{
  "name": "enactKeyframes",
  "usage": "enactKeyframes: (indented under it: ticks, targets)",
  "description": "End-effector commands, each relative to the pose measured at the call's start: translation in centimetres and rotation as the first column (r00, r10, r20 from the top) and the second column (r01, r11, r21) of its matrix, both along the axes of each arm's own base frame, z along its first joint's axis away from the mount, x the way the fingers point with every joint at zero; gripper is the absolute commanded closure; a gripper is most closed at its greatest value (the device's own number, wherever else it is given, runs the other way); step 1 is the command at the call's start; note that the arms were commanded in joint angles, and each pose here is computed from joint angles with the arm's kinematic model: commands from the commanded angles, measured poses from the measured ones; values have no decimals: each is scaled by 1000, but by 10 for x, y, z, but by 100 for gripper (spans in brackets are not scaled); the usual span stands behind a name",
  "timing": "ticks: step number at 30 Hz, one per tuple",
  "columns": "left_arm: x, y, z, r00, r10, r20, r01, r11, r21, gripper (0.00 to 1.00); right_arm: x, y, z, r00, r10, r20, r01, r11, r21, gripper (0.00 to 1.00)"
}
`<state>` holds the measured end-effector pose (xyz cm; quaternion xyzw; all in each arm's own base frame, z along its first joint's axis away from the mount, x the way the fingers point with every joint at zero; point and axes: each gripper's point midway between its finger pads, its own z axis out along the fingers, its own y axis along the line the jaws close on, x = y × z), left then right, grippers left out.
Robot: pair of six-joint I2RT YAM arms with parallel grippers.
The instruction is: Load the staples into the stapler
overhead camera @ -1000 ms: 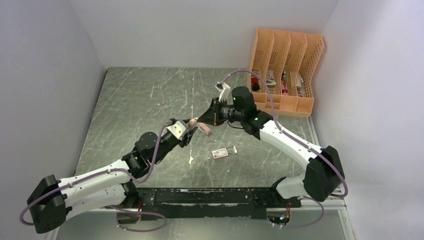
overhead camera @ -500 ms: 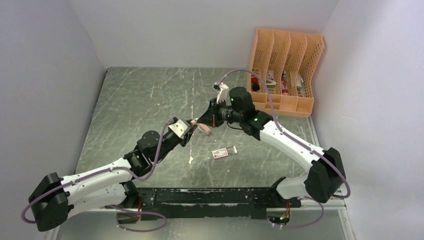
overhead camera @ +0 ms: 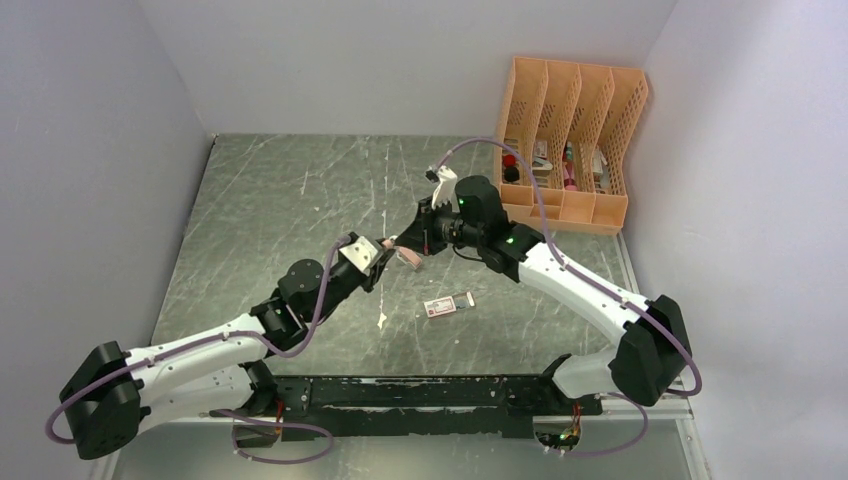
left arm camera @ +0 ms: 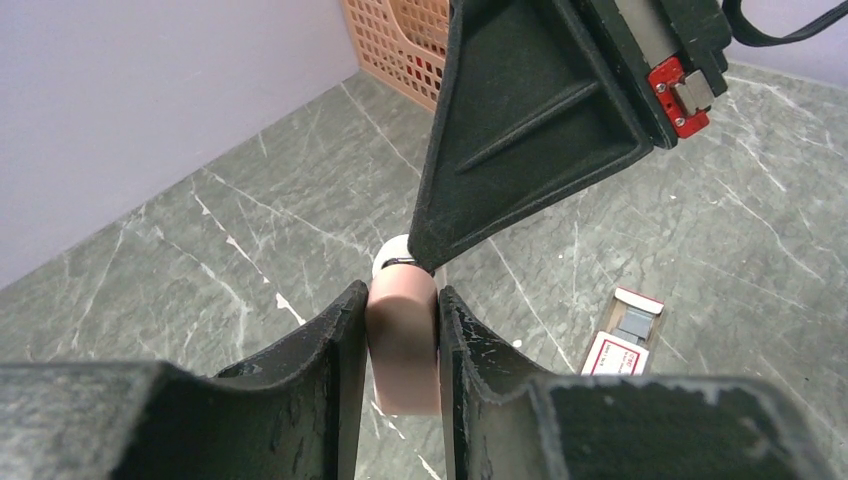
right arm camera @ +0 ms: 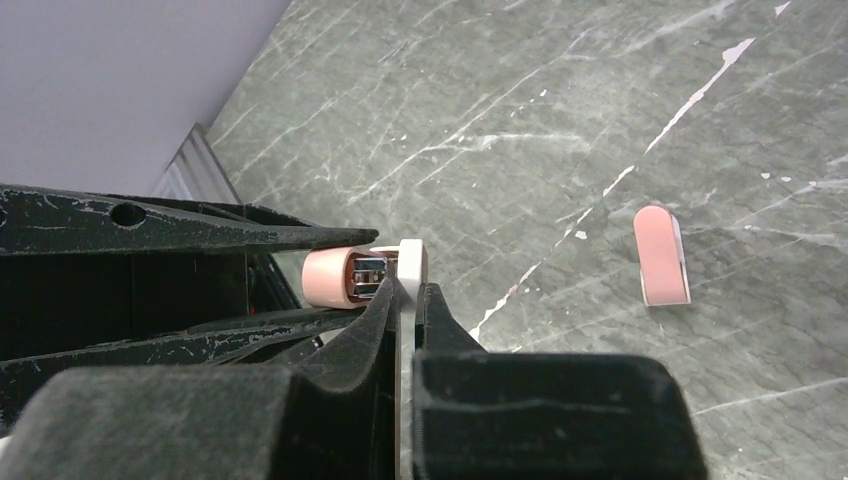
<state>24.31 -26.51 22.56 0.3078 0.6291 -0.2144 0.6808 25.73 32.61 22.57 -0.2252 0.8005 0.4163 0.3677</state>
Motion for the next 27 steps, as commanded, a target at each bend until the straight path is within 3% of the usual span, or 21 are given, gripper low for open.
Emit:
enactKeyframes:
  ticks: [1, 12, 19, 27]
  targets:
    - [-2, 1, 25, 999, -2, 36, 4, 997, -75, 93, 7, 0, 19, 997, -77, 23, 77, 997, 32, 100]
    - [-21, 31, 58, 991, 32, 133, 2, 970, -245, 93, 30, -20, -11, 936, -324, -138, 329, 944, 12, 100]
    - [-24, 37, 57, 991, 38, 129, -2, 964, -265, 93, 29, -19, -20, 920, -329, -212, 346, 937, 47, 100]
    - [-28, 42, 44, 996, 37, 84, -13, 962, -274, 93, 33, -25, -10, 906, -296, -303, 365, 908, 203, 100]
